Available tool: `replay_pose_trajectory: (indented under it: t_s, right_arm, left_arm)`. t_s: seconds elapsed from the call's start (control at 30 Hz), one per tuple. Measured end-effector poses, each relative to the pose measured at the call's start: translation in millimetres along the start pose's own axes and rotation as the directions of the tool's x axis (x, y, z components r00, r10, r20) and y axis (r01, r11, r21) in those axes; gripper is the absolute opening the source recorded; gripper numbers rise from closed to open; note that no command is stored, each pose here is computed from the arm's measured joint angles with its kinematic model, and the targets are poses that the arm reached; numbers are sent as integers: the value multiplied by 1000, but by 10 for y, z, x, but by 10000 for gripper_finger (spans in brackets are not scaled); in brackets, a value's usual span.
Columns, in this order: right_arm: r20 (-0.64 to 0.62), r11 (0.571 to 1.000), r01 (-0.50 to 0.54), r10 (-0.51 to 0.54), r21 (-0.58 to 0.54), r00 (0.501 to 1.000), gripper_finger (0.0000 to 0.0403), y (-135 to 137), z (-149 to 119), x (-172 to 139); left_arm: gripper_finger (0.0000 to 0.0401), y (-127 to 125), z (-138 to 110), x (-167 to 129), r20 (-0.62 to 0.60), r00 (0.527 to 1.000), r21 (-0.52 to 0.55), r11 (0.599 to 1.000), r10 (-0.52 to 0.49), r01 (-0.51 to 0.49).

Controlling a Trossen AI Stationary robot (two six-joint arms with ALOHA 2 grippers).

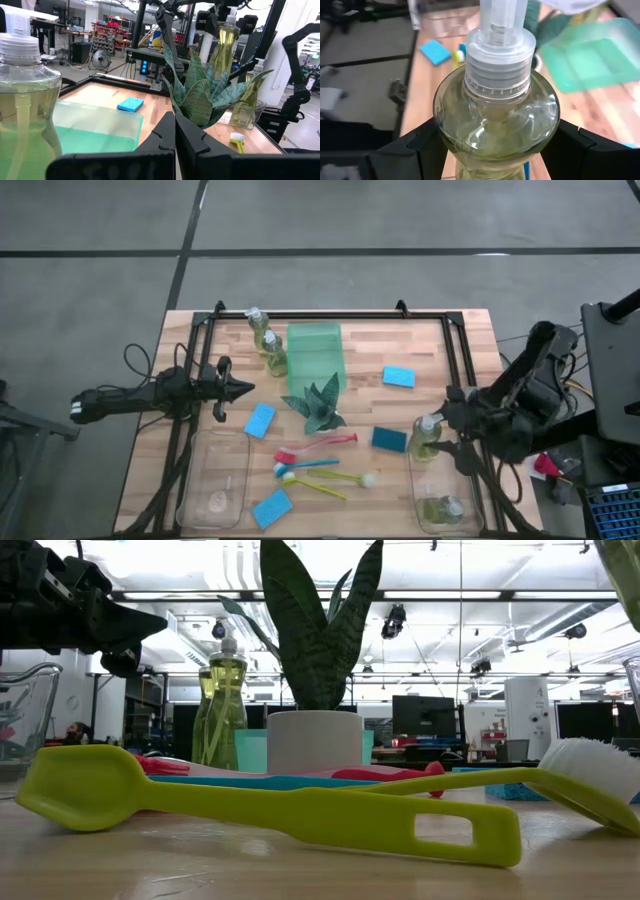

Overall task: Pick & Place Kitchen Sink Supplies
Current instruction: Put the yellow soap dispenser into the right transparent bin

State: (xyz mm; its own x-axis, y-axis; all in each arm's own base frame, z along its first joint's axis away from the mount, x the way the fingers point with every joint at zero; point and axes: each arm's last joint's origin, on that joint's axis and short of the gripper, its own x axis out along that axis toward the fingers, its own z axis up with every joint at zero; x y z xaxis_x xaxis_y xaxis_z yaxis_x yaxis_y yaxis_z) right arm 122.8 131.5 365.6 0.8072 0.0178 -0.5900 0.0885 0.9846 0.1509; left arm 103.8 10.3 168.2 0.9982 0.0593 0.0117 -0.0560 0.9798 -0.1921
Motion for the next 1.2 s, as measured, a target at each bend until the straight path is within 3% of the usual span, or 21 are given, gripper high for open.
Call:
replay_pose_trajectory:
  t_s: [0.5,0.67,1.2]
  right_arm:
    - [-22,995,102,-101,17,995,254,497,-400,24]
    - [31,993,117,-116,-12,993,254,620,-517,44]
    - [39,968,245,-243,-55,969,254,828,-814,307]
  left_arm:
    - [0,0,0,0,0,1000,0,1000,0,0]
    - [0,0,0,0,0,1000,0,1000,0,0]
    - [0,0,0,0,0,1000,0,1000,0,0]
